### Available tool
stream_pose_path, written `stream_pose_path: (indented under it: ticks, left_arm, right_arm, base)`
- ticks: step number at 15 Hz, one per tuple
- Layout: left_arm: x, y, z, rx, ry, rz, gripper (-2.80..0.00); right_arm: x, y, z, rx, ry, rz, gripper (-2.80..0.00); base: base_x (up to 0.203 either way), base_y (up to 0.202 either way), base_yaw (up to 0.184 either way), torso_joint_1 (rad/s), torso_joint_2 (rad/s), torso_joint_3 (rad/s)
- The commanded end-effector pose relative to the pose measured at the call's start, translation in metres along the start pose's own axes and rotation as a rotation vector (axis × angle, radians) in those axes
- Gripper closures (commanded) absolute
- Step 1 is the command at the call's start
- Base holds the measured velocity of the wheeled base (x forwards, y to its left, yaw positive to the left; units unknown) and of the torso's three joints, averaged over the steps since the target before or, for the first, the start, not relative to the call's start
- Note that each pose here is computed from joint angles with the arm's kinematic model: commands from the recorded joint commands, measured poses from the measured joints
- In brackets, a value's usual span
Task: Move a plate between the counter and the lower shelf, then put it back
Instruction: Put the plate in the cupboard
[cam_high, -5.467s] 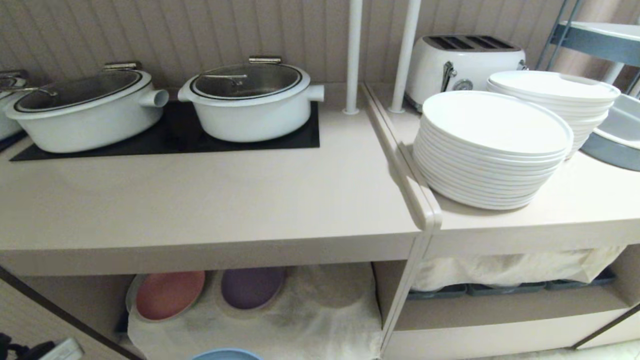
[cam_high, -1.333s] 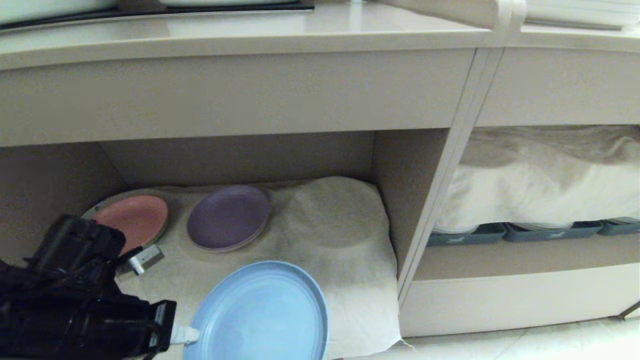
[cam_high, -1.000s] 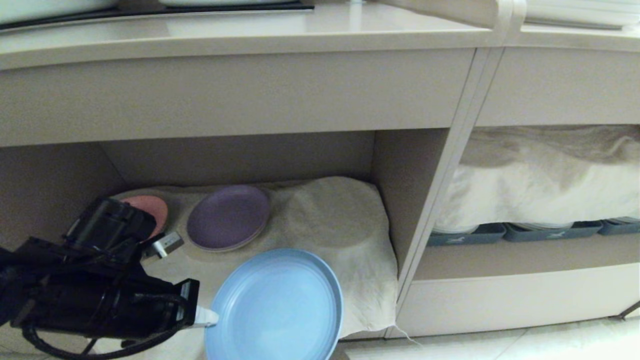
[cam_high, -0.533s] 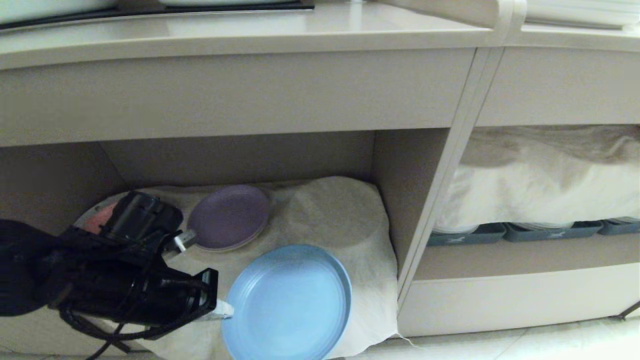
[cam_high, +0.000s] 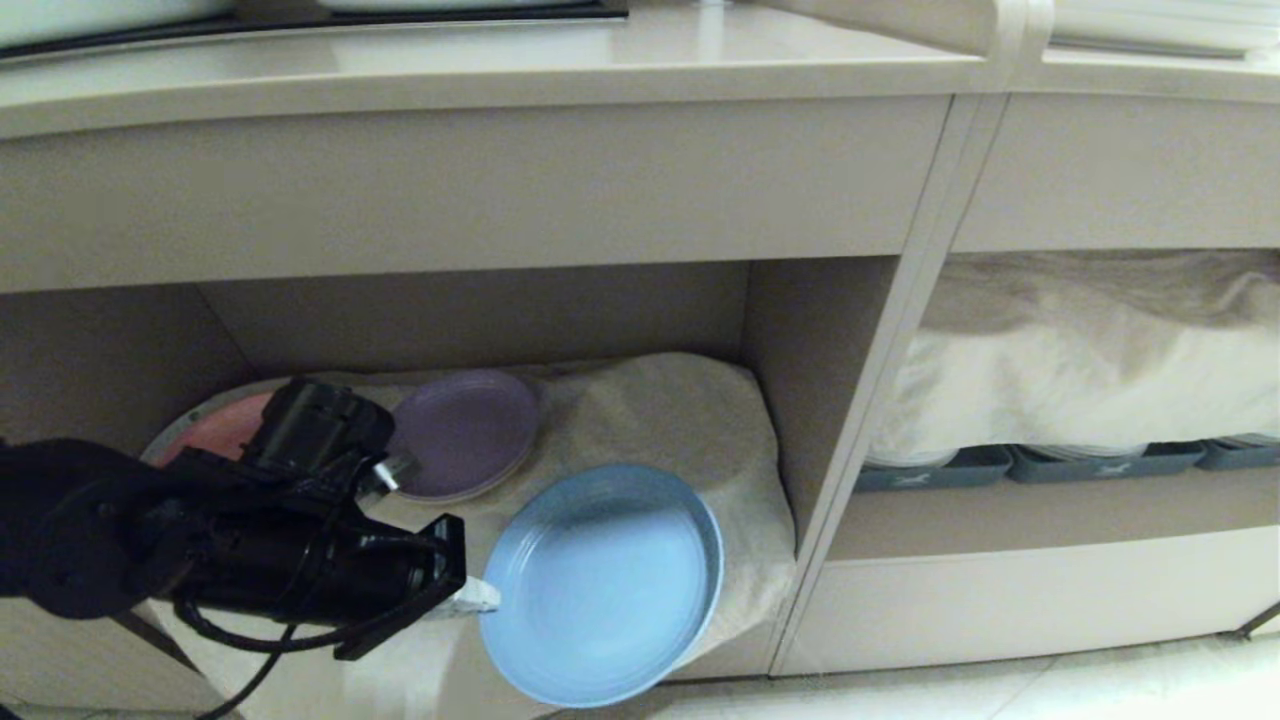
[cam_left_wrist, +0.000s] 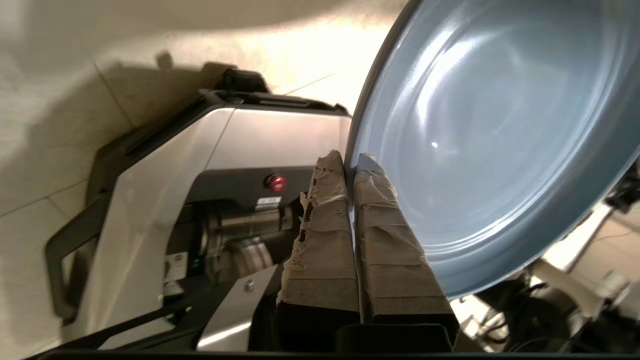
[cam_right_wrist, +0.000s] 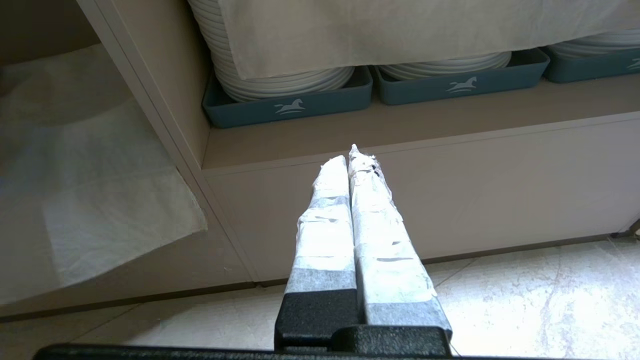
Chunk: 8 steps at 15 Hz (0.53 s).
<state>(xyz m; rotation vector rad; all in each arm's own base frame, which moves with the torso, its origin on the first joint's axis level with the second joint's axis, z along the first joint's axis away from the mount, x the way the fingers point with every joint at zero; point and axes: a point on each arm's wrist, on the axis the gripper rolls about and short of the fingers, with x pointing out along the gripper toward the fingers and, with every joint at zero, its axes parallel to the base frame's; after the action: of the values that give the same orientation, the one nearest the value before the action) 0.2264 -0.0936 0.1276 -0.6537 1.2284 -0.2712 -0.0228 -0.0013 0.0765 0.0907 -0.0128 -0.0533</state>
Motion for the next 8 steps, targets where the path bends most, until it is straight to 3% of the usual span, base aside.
stream_pose_path:
  ticks: [1, 8]
  left_arm:
    - [0.007, 0.001, 0.003, -0.020, 0.008, -0.006, 0.00]
    - [0.029, -0.007, 0.016, -0.058, 0.020, -0.006, 0.00]
  right_arm:
    - [0.000, 0.000, 0.000, 0.001, 0.000, 0.000, 0.00]
    - [0.000, 0.000, 0.000, 0.000, 0.000, 0.000, 0.00]
  base:
    - [0.000, 0.000, 0.000, 0.000, 0.00, 0.000]
    - [0.000, 0.000, 0.000, 0.000, 0.00, 0.000]
